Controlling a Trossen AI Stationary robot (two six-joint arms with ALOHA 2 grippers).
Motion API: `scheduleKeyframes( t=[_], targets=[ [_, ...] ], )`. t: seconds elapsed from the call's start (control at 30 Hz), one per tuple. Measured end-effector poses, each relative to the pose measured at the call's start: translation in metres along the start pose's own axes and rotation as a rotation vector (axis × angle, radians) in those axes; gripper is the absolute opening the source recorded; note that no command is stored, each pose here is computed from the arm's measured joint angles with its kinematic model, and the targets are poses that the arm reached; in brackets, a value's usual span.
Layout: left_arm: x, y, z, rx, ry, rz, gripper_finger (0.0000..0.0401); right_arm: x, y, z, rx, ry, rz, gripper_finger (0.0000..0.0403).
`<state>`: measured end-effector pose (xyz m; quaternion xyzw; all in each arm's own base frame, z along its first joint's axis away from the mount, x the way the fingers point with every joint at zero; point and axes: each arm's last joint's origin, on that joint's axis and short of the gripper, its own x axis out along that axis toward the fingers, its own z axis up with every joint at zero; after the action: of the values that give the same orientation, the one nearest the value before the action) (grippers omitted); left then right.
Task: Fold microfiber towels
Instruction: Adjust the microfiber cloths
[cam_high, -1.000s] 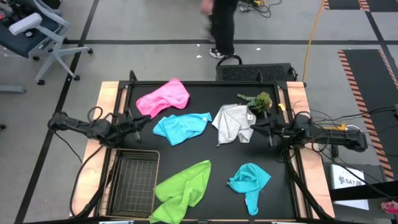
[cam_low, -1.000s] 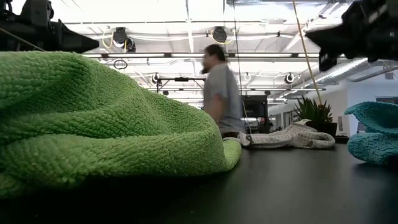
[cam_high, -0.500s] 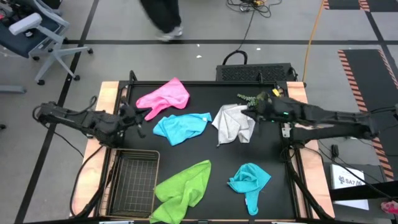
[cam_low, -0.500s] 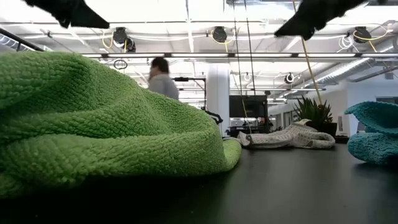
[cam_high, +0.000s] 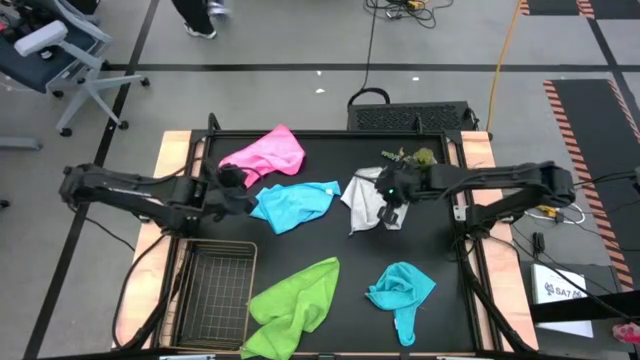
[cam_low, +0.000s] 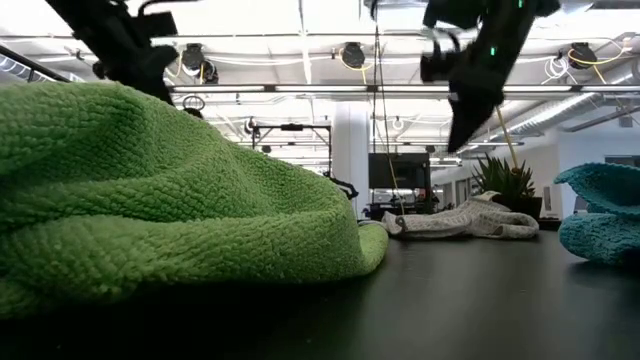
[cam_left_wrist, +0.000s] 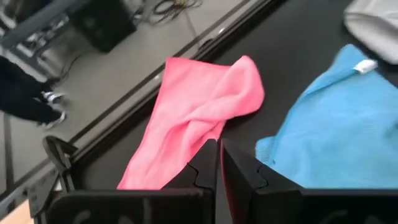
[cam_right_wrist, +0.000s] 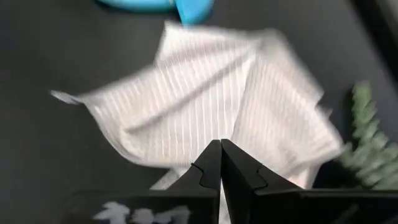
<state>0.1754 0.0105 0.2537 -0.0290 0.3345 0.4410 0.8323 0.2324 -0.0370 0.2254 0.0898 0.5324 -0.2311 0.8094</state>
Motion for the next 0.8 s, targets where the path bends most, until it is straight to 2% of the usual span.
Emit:
scheduleKeyframes(
  t=[0.3, 0.43, 0.63, 0.8],
  targets=[
    [0.018, -0.004, -0.001, 0.007, 0.097, 0.012, 0.0026, 0.037, 0.012, -0.044, 0.132, 0.178, -0.067, 0.0000],
    [0.019, -0.003, 0.000, 0.012, 0.101, 0.017, 0.0026, 0.034, 0.031, -0.055, 0.162, 0.243, 0.057, 0.0000],
    [0.021, -0.002, 0.000, 0.008, 0.104, 0.023, 0.0026, 0.015, 0.073, -0.066, 0.114, 0.317, 0.312, 0.0000],
    [0.020, -0.002, 0.000, 0.004, 0.107, 0.018, 0.0026, 0.001, 0.102, -0.081, 0.138, 0.329, 0.408, 0.0000]
  ],
)
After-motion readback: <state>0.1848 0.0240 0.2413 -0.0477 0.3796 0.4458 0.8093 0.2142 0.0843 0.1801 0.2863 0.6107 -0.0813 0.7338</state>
